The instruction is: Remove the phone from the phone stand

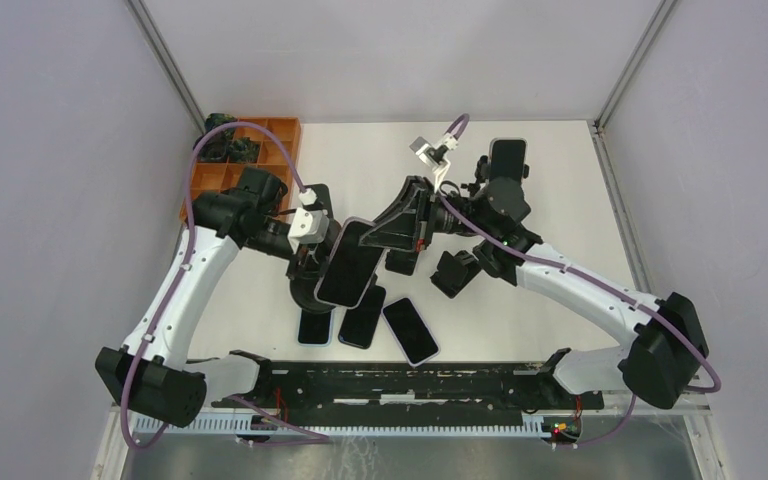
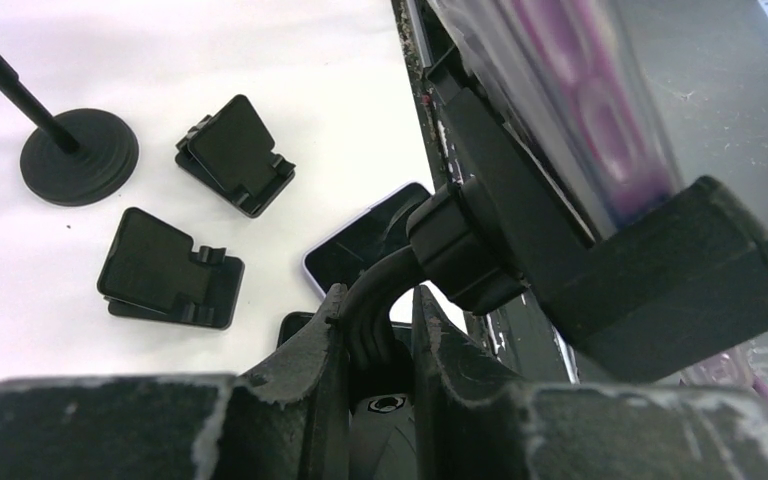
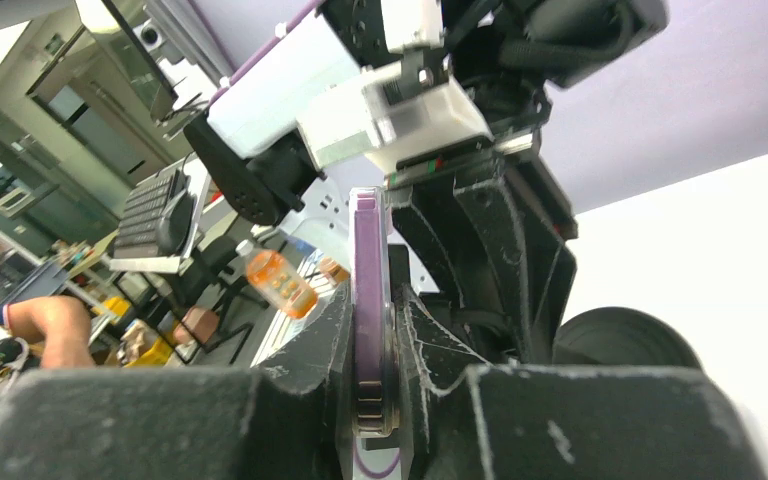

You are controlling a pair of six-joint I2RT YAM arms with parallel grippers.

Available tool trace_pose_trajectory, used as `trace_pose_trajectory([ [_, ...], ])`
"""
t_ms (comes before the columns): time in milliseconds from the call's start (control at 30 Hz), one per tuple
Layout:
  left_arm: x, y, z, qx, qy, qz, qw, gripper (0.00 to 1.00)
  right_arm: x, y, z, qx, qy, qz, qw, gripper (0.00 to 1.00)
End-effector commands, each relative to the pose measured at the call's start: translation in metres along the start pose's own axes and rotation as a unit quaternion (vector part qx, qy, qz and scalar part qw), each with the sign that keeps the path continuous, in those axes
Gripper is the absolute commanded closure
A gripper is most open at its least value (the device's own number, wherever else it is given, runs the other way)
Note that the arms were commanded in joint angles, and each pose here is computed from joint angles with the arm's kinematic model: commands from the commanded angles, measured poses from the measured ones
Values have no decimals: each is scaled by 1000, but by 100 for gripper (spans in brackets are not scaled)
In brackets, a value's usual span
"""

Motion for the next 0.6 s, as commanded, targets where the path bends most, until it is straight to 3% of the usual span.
trace_pose_trajectory([
  [0,6,-13,-10,-1,64,41,997,98,-63,56,-23,-28,-159,-134,978,100],
  [333,0,-15,-11,-4,55,46,997,98,-33,31,-17,-6,-132,-85,988,100],
  [567,-9,-12,-12,-5,41,49,998,98,6,7,-3,10,-100,-37,994,64],
])
Point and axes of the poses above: each gripper's point midway between its finger pads, its own z axis out along the fingers, its own y axis along the line the jaws close on, x = y × z, the point moved 10 cm from there along -z, back along the fingers, and after that the axes turned 5 degrees about z, right-handed, at the moved point
